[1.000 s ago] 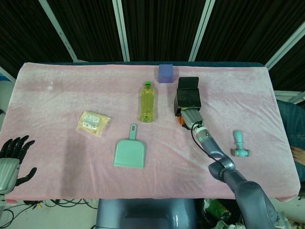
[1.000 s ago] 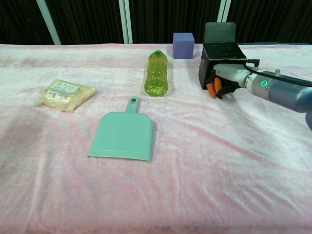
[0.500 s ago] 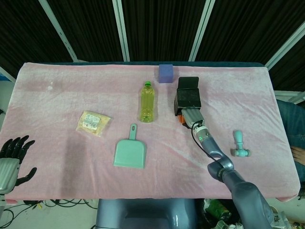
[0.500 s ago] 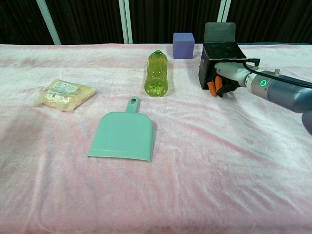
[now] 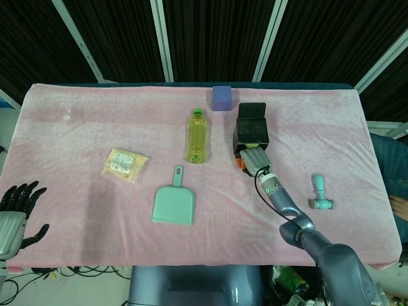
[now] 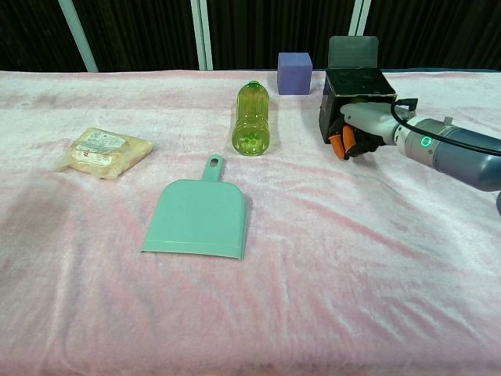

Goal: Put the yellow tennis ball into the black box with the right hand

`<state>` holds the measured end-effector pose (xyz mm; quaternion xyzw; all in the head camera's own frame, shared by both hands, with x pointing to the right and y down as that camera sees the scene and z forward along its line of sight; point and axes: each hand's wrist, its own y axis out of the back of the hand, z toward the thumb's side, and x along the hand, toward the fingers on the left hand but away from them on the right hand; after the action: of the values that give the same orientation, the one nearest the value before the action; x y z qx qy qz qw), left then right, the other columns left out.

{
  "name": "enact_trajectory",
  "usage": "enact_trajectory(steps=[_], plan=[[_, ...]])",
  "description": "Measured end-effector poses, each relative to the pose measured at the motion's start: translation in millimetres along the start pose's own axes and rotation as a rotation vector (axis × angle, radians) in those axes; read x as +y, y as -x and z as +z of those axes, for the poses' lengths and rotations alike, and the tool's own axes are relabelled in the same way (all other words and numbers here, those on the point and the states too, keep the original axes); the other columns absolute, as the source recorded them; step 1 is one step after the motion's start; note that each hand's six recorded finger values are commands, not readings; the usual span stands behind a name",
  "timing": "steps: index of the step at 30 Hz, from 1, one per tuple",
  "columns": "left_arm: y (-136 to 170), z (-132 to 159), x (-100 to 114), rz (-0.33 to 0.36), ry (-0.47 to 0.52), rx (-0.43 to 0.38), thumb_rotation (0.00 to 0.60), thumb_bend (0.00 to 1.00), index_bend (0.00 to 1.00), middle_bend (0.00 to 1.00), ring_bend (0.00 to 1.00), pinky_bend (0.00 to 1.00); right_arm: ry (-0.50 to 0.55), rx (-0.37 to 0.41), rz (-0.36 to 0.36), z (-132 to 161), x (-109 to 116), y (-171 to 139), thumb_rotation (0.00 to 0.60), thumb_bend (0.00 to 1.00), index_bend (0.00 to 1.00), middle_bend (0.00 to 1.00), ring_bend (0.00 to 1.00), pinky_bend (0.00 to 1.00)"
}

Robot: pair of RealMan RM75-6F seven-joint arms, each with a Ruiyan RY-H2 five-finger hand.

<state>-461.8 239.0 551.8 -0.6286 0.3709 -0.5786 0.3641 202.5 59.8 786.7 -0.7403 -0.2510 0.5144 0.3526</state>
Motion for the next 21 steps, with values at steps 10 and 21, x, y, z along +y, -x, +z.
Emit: enact_trajectory(steps=[10,21], plan=[[-0.3,-0.2,-0.6,-0.004,0.0,0.001,0.6,0.27,0.14,0.05,0.0,0.0,-0.032,-0.014,0.013,-6.1,-1.3,-15.6,0.6,0.98,0.81,0.4,0.32,0.78],[0.7,0.5,0.6,0.0,0.004,0.001,0.6,0.27,0.14,0.05,0.0,0.0,-0.005,0.023,0.03,3.0,5.2,-42.4,0.6,0.98,0.81,0.37,0.3,0.78]])
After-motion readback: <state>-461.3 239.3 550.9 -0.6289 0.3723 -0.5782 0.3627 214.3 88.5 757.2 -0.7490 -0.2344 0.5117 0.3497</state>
